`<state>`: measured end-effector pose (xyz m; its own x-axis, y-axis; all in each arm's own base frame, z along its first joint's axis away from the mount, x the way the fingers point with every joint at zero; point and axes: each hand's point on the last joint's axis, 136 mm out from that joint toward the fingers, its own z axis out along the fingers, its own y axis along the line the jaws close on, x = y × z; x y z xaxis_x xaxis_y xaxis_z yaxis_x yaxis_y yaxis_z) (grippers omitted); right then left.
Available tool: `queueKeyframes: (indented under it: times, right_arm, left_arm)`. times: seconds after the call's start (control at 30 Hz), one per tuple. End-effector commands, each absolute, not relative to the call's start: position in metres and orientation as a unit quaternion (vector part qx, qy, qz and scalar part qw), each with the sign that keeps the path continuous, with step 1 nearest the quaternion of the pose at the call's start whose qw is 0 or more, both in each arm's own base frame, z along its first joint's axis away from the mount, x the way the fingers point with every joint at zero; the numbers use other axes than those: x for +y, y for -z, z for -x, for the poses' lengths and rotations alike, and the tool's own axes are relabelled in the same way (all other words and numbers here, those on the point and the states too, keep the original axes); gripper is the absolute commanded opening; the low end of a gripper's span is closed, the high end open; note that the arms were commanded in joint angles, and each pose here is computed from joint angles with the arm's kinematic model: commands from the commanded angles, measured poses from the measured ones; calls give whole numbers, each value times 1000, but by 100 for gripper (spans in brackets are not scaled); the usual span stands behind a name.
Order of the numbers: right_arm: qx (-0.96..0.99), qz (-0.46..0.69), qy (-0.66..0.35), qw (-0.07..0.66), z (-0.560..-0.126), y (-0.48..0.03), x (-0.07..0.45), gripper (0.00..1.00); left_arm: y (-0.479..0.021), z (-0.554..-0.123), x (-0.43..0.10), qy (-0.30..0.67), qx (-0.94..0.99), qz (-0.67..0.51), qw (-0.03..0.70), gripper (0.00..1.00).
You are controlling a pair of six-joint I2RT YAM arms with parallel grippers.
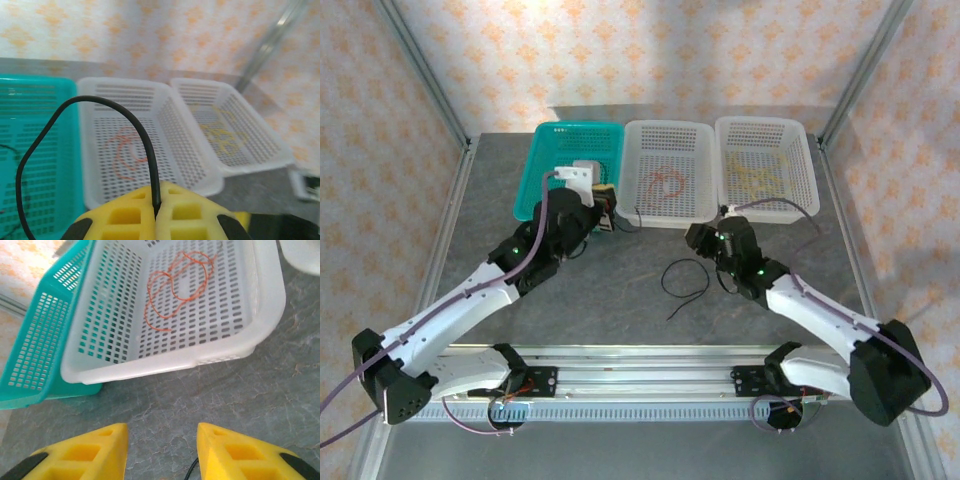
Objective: Untangle the cables
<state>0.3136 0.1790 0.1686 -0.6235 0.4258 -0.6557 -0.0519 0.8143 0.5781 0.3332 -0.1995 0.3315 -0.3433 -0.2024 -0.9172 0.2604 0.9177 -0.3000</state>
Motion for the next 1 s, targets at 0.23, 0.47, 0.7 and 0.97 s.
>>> queueKeyframes:
  times: [0.23,0.47,0.7,0.97]
  right_arm:
    - [848,-74,-273,448,-310,-191,182,40]
    - [849,-71,-272,447,-309,-188,181,40]
    - [852,-73,-274,441,-307,-182,181,40]
    - [854,-80,-271,438,-301,-175,177,40]
  left_arm:
    - [-319,-400,-144,57,837,-13,544,0]
    - [-301,-448,-115,-78,858,-56,504,0]
    - [-272,-495,-125,-109,868,-123,468,0]
    - [-236,-539,-121,-141,880,-146,430,0]
